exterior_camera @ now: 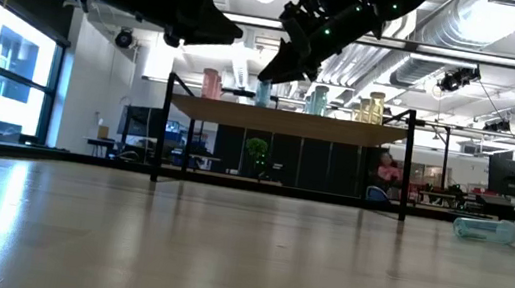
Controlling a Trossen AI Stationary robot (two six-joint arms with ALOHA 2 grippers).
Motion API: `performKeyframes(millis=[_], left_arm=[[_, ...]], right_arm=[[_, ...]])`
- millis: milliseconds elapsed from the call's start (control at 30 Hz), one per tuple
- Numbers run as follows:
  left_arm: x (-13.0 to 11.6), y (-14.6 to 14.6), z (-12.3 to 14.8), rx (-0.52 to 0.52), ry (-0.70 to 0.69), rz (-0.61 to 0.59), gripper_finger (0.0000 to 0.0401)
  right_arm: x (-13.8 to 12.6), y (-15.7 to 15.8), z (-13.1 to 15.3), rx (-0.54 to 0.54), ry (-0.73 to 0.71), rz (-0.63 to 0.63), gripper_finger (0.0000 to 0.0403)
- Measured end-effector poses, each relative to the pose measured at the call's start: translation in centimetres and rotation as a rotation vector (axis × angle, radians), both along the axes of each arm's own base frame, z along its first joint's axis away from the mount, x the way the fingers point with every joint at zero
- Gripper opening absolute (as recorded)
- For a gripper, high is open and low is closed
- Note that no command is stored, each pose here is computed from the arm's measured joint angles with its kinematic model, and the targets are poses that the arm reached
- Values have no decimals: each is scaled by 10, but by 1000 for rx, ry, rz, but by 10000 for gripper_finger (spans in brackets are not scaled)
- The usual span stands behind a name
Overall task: Pick and place medicine bottles onto shelf by color
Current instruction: Put the blue pill bottle on the shelf aligned with the other blue pill bottles
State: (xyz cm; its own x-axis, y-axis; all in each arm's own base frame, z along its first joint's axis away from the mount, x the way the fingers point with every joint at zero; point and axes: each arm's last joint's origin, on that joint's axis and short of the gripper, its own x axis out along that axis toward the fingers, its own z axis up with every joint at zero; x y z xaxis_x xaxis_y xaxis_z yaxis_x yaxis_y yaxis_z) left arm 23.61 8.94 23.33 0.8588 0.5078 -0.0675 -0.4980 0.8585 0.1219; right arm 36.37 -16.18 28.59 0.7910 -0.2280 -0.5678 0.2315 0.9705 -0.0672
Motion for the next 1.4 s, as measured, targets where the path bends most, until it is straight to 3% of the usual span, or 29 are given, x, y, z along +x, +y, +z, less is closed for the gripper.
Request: performKeyframes(millis=[1400], left_arm=[[0, 0, -1, -3, 6, 0, 200]], right_arm=[[-2, 0, -1, 15, 22, -23, 127]])
